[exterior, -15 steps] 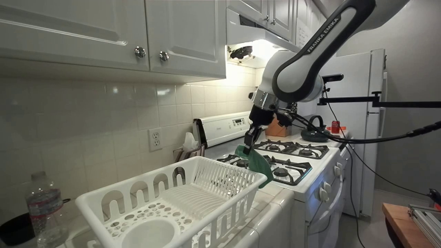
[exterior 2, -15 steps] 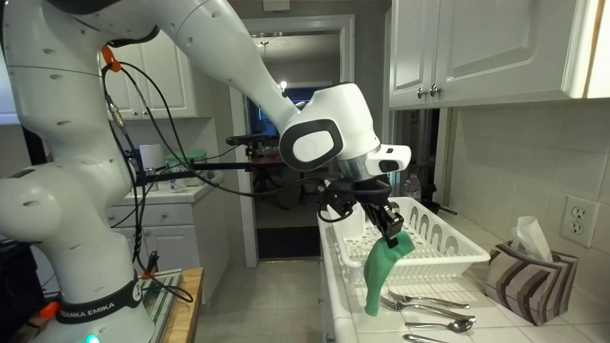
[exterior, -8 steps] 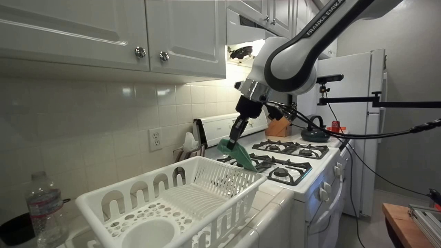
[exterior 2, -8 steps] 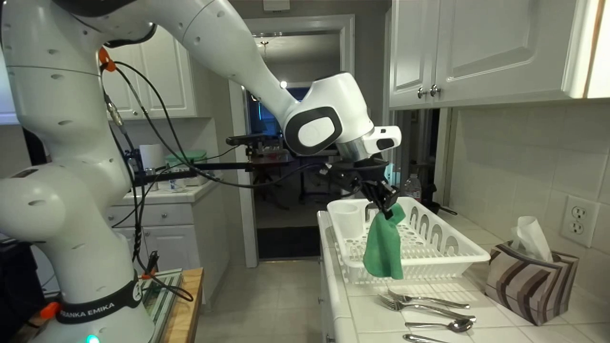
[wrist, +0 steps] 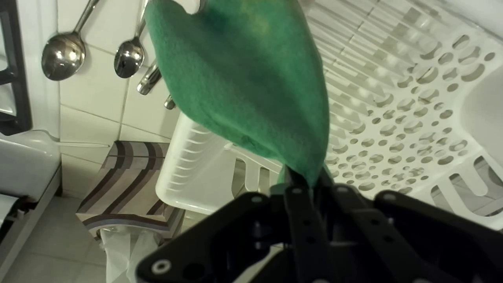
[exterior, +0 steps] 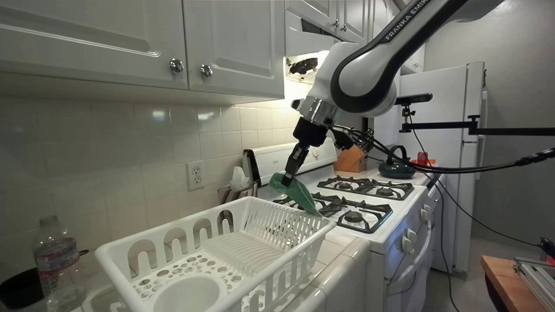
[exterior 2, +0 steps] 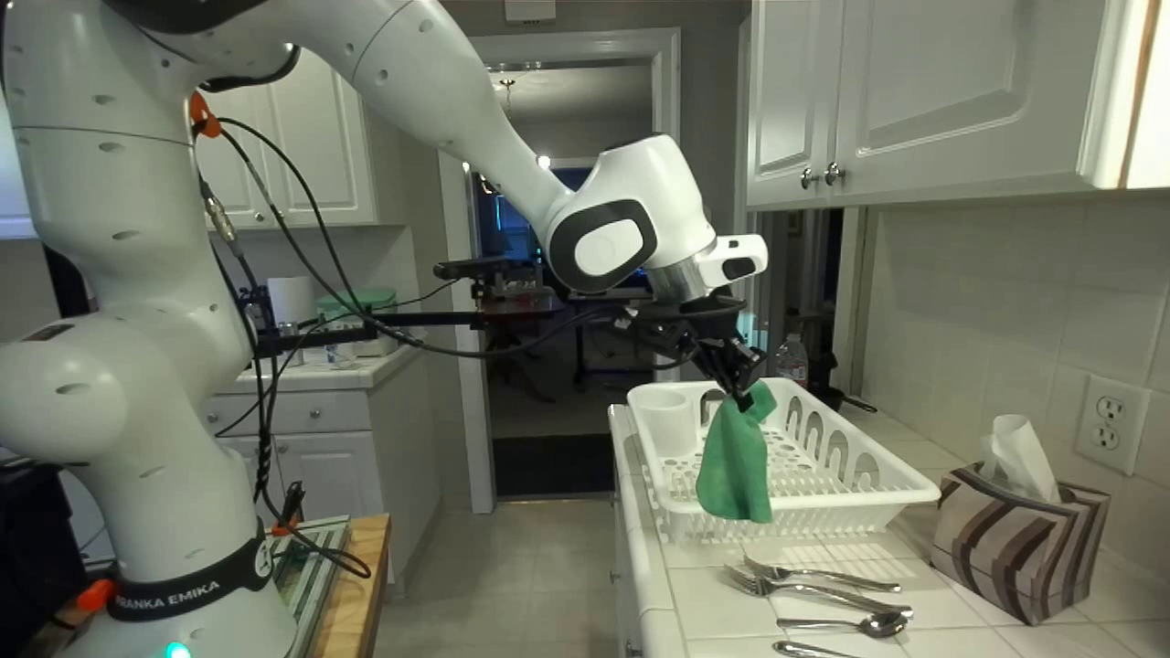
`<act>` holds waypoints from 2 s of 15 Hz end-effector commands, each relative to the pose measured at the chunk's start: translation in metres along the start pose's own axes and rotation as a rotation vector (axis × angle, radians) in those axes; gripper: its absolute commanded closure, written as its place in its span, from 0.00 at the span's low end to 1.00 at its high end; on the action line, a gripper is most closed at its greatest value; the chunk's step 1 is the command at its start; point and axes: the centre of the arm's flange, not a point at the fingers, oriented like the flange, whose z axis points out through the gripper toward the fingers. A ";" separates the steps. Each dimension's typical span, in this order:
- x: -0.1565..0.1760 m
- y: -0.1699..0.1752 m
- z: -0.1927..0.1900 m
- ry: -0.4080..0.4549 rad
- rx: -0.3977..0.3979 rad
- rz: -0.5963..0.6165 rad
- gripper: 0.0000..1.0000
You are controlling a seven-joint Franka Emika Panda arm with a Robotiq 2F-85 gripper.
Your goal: Put the green rag on the left corner of the white basket
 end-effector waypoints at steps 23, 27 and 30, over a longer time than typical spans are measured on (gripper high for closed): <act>0.118 -0.083 0.008 0.075 0.138 -0.685 0.98; 0.129 -0.107 0.016 0.094 0.162 -0.760 0.98; 0.136 -0.130 0.025 0.100 0.183 -0.832 0.98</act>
